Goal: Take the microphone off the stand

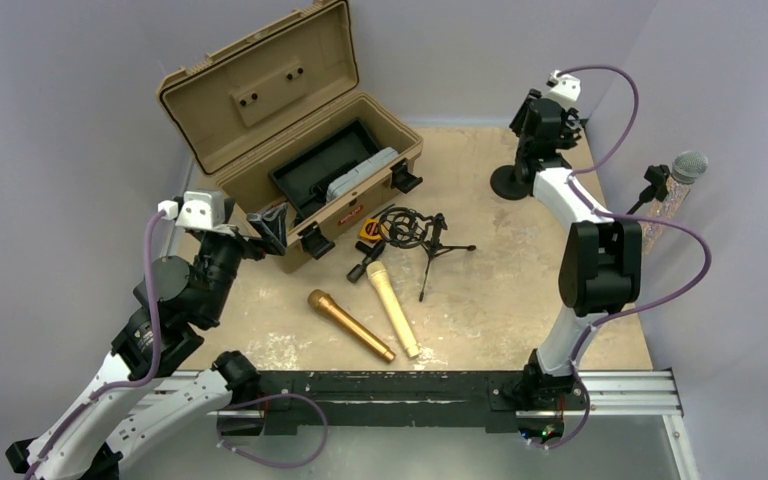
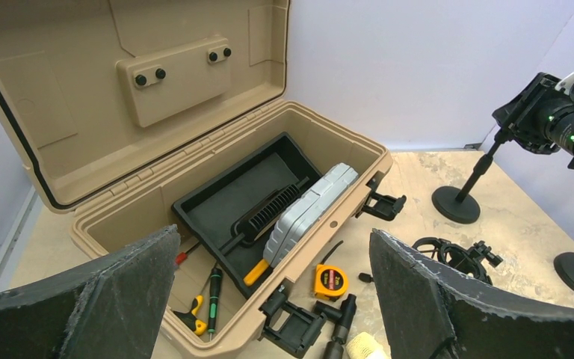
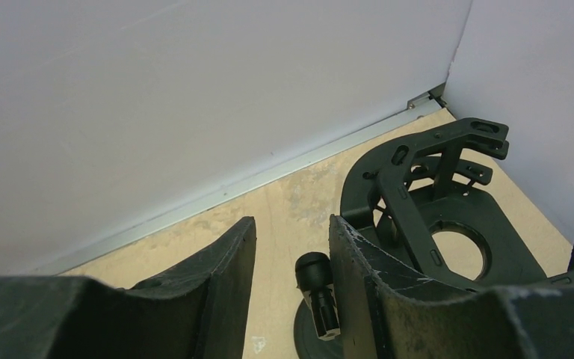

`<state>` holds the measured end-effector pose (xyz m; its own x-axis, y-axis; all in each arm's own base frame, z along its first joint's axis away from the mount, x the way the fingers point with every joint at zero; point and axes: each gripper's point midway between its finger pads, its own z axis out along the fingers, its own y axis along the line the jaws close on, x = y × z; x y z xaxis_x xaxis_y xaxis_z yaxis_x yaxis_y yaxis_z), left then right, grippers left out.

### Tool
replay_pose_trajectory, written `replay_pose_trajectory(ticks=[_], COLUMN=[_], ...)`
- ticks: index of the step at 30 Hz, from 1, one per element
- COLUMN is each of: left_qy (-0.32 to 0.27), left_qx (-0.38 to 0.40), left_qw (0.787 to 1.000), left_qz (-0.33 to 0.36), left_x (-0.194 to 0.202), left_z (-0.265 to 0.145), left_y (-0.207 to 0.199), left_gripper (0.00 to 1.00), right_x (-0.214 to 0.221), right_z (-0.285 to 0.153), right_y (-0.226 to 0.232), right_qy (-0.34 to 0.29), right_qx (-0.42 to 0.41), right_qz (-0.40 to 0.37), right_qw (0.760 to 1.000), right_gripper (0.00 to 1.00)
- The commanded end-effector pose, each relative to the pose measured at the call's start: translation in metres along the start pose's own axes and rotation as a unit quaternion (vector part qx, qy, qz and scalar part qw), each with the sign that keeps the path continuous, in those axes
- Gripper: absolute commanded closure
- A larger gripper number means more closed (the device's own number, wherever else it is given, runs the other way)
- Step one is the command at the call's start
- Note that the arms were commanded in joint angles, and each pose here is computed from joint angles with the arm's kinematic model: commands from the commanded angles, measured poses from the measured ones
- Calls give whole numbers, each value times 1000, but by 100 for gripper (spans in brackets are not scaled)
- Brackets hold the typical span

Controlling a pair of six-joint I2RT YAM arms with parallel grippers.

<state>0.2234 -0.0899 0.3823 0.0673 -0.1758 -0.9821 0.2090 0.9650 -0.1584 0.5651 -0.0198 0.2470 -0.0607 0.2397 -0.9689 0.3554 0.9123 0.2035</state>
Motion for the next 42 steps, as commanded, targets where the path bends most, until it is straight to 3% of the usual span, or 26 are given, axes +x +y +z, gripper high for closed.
replay_pose_trajectory(ticks=[1,4,9,14,17,20,25,31,33,37,42], left_qy=[-20,-20,-20,-18,-19,-20,-23,-21,-20,-17,-6], left_qx=[9,9,15,18,22,24,34,53,58,65,68], left_qw=[1000,1000,1000,1000,999,999,999,997,997,996,996], left_qz=[-17,-17,-19,-18,-21,-24,-33,-46,-51,-55,-56], left_x=[-18,-18,-18,-18,-19,-20,-23,-24,-24,-23,-17], left_z=[-3,-3,-4,-4,-5,-6,-9,-12,-13,-13,-10], left_y=[-3,-3,-6,-7,-8,-9,-11,-17,-19,-22,-26], left_gripper=[5,5,5,5,5,6,5,6,6,6,6], right_x=[129,147,142,79,17,-25,-52,-39,-27,17,81], right_z=[-12,-17,-13,-8,-20,-47,-97,-151,-158,-158,-152], right_y=[-28,-35,-29,-11,3,15,3,-45,-72,-111,-147], right_qy=[168,179,175,121,72,36,15,0,-9,9,29], right_qx=[19,25,16,8,5,-8,-4,53,116,240,387], right_qz=[-58,-62,-49,-46,-27,-10,27,101,124,145,165], right_qw=[984,981,983,992,997,999,1000,993,985,960,907], right_gripper=[60,60,60,57,41,2,1,1,1,1,1])
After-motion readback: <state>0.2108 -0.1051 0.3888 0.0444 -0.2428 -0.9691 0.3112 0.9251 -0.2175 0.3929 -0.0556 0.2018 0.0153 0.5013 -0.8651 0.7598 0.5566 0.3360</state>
